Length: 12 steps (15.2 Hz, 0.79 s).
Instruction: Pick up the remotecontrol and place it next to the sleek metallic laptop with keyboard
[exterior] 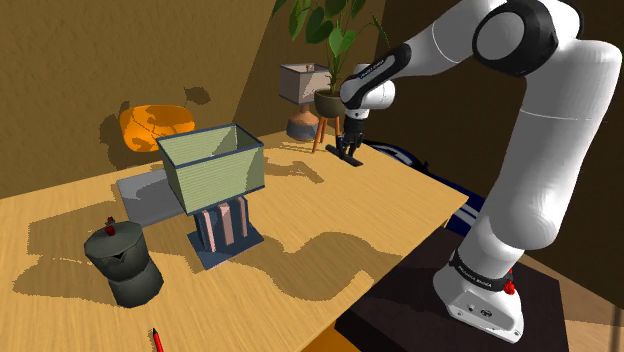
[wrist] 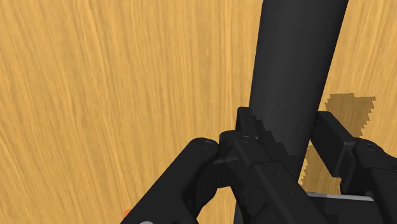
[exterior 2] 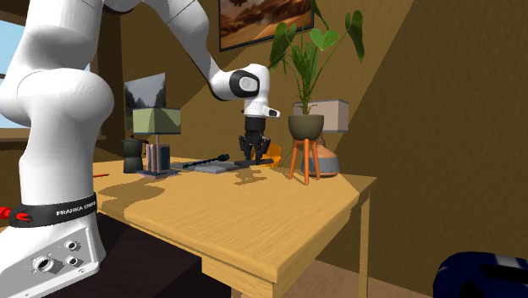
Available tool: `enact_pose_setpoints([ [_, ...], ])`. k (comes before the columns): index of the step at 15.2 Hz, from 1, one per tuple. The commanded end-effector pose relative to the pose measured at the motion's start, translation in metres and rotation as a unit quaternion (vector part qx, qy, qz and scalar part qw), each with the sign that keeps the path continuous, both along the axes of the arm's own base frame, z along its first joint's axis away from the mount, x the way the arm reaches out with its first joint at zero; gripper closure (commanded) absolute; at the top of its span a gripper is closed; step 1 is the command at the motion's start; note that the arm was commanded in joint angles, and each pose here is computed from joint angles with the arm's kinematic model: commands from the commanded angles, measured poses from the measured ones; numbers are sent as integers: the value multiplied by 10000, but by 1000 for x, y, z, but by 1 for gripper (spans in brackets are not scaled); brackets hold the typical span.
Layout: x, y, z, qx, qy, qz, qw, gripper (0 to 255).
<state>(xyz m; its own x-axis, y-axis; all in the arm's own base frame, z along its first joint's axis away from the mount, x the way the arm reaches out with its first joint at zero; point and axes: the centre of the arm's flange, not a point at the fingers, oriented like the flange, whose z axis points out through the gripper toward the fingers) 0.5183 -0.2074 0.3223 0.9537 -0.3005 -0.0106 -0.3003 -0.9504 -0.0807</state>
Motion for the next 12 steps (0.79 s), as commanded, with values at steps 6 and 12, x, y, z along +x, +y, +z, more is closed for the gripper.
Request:
enact_pose_setpoints([
  [6,68,63,-1,2,-1,-6,10000,255],
  [12,126,117,-1,2,-1,-6,10000,255],
])
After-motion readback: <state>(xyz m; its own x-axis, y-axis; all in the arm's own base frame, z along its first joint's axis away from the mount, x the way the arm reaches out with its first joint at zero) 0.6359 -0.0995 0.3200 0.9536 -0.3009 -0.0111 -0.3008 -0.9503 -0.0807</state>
